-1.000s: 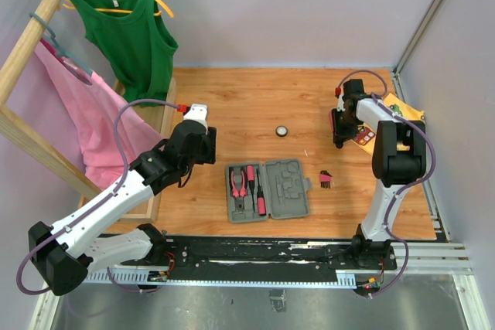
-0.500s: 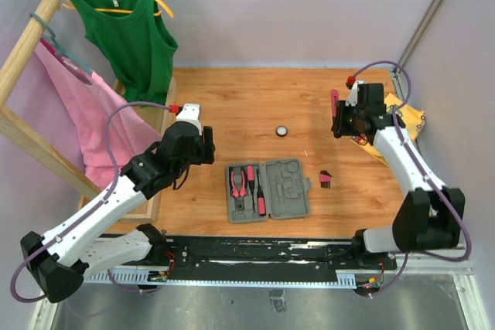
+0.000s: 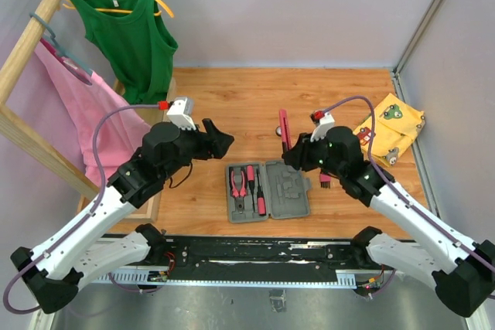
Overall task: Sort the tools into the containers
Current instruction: Pick up the utility knife at the center of the board, then place the utility knife in the storage box, then adjust the utility knife in the storage box.
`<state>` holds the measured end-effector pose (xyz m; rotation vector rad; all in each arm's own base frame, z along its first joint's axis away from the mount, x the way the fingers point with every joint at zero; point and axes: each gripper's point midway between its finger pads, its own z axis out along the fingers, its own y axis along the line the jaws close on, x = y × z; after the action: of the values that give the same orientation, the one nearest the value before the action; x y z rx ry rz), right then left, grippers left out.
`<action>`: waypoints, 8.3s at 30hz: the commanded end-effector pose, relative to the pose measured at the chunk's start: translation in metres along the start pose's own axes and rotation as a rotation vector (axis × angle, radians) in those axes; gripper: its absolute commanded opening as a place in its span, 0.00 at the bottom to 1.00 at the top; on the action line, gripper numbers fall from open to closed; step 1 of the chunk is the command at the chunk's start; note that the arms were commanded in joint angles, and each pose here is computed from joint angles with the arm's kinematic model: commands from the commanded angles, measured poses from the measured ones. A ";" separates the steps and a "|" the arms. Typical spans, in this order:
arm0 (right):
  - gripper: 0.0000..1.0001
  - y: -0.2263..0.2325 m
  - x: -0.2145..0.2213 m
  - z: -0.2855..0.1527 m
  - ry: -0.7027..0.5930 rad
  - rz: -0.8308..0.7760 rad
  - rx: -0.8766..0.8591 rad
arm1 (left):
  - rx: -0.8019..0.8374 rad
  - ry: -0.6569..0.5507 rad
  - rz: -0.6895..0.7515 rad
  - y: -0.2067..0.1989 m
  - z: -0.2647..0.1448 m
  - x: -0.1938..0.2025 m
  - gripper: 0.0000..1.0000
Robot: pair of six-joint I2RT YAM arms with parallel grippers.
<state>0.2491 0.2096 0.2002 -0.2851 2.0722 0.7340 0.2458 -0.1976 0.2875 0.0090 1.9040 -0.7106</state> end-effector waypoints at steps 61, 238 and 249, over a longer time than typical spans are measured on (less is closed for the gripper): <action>0.48 0.123 0.043 0.021 0.017 -0.045 -0.187 | 0.266 0.181 -0.166 -0.061 0.044 0.075 0.00; 0.16 -0.045 0.200 0.039 0.697 -0.030 0.392 | -0.067 0.502 0.105 0.033 0.077 0.233 0.41; 0.26 -0.010 0.139 0.039 0.501 -0.043 0.243 | -0.083 0.444 0.093 0.032 0.074 0.215 0.42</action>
<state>0.1995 0.2444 0.0524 -0.3663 2.6549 0.4185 0.2160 -0.2681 0.0564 0.2366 2.3857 -0.5922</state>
